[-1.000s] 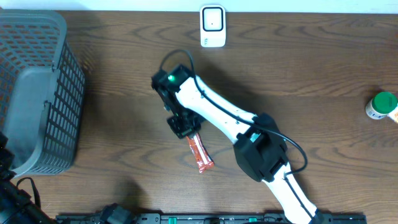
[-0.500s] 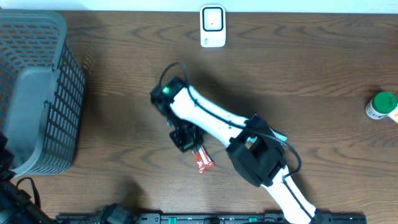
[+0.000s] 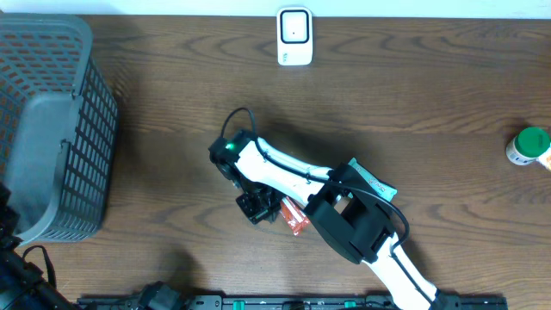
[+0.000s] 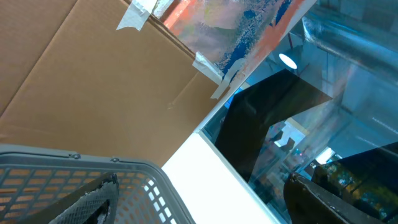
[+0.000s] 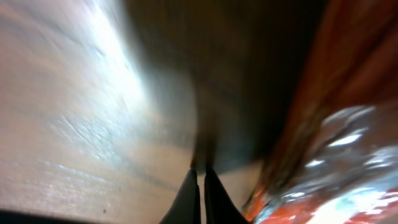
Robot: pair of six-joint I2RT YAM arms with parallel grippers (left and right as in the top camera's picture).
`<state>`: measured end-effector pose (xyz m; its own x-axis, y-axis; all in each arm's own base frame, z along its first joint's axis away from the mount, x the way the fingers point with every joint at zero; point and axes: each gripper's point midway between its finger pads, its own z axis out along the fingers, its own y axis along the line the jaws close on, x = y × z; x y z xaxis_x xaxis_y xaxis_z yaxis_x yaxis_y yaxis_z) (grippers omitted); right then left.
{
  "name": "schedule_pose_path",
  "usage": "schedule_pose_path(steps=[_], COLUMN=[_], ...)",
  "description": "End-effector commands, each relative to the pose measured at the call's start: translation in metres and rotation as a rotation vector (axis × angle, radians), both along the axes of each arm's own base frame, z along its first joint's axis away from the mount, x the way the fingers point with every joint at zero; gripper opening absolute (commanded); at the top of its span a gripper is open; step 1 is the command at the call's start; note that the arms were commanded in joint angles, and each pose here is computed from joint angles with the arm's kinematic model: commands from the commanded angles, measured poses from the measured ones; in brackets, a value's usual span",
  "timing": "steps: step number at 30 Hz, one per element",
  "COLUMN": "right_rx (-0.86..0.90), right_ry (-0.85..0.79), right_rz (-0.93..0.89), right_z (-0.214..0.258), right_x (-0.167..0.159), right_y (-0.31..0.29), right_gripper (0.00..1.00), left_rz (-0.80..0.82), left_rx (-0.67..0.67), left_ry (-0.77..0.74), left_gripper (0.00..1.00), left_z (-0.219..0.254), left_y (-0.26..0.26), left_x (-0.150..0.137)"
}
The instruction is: Scan the item barcode
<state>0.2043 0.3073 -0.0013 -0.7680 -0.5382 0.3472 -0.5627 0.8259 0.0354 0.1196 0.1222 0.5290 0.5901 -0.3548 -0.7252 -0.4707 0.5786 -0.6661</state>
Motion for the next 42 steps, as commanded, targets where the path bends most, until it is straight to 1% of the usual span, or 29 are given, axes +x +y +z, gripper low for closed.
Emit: schedule_pose_path(steps=[1,3,6,9,12,19,27,35,39,41,42], right_rx=[0.017,0.008,-0.015,-0.034,-0.014,-0.049,-0.057,-0.114,-0.176,-0.235,-0.284], right_ry=[-0.085,-0.098,-0.09,-0.09,-0.111,-0.063,-0.06,-0.035,-0.08,-0.144,-0.212], right_rz=[0.042,0.038,0.011,0.001,0.006,0.02,0.038,0.038,0.066,0.088,0.119], right_z=[0.012,0.023,0.034,0.034,0.032,0.036,0.021,-0.002,-0.011,-0.012,-0.01], right_x=[0.026,0.03,0.029,0.028,0.032,0.015,0.004,-0.006,0.0,0.011,0.025], right_y=[0.007,0.007,0.004,0.0,0.005,0.001,0.003,-0.016,-0.031,-0.043,-0.052], right_gripper=[0.01,0.01,0.01,0.01,0.01,0.01,0.01,0.01,0.01,0.01,0.01], left_rz=[0.015,0.015,0.015,0.015,0.015,0.015,0.015,0.015,0.015,0.015,0.015], left_rx=[0.0,0.0,0.0,0.0,0.0,0.0,0.0,0.0,0.0,0.0,0.0], left_ry=[0.01,0.01,0.011,0.011,0.011,0.011,0.011,0.01,0.011,0.011,0.01], left_gripper=[0.85,0.85,0.85,0.85,0.85,0.85,0.85,0.85,0.85,0.85,0.85], left_z=[-0.003,-0.003,-0.003,-0.003,-0.003,-0.003,-0.003,-0.003,-0.003,-0.003,-0.003], left_y=[0.003,0.003,0.003,0.003,0.003,0.003,0.003,0.003,0.003,0.003,0.003], left_x=[-0.003,-0.003,-0.003,-0.003,-0.003,-0.003,-0.003,-0.003,-0.003,-0.003,-0.003])
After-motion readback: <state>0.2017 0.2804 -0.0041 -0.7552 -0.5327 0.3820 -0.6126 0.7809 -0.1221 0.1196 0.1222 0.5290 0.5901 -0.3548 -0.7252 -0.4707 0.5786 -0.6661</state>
